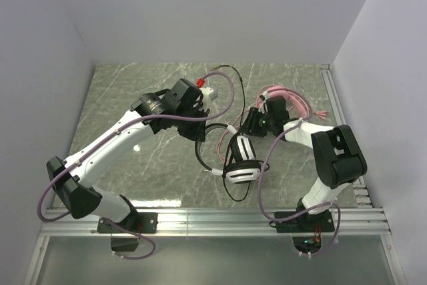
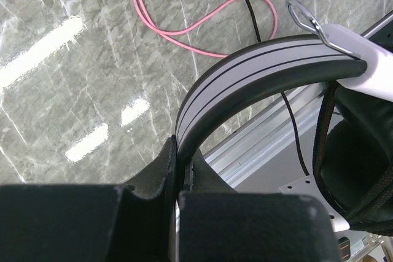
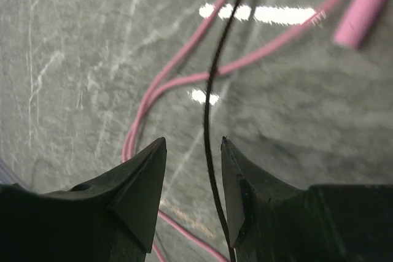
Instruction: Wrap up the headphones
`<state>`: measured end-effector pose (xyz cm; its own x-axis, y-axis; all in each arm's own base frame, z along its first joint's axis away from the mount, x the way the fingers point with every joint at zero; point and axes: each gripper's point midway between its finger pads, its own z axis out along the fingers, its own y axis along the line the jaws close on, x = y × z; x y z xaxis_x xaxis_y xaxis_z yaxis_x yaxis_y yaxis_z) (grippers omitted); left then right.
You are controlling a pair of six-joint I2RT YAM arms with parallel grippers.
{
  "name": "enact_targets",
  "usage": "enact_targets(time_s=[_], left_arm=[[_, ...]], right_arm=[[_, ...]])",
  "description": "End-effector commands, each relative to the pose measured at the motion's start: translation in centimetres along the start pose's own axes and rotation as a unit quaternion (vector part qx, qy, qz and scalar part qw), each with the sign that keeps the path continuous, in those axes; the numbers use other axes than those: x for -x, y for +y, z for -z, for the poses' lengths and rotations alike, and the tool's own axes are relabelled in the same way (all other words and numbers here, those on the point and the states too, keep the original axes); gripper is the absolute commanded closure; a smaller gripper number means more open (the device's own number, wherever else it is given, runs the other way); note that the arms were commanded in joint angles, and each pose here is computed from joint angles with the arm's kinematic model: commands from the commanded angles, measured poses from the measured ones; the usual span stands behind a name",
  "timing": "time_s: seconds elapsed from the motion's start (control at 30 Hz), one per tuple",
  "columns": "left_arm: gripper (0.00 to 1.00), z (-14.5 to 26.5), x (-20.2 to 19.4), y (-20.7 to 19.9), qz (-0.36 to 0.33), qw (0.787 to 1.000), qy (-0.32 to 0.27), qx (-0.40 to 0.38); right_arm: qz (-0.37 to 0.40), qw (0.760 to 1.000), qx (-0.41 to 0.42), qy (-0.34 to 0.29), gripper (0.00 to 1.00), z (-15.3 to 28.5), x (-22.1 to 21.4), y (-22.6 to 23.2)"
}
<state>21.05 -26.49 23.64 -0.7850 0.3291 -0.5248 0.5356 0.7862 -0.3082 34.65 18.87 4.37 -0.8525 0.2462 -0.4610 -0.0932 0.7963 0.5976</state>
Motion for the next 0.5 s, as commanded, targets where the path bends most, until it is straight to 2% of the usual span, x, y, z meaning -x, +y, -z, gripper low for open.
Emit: enact_targets(time_s=[0.0, 0.2, 0.47], left_arm=[[1.00, 2.3, 1.7, -2.1, -0.007, 0.998, -0.049, -0.049], [1.00, 2.0, 1.7, -2.1, -0.005, 0.998, -0.046, -0.050], [1.00, 2.3, 1.8, -2.2, -0.007, 0.997, -0.048, -0.052]], right_arm=[[0.040, 0.999, 0.006, -0.036, 0.52, -0.7, 3.0, 2.1], [0.051, 0.997, -0.047, -0.028, 0.52, -2.0, 2.4, 0.9], [0.053, 0.996, -0.076, -0.019, 0.53, -2.8, 1.8, -0.4]])
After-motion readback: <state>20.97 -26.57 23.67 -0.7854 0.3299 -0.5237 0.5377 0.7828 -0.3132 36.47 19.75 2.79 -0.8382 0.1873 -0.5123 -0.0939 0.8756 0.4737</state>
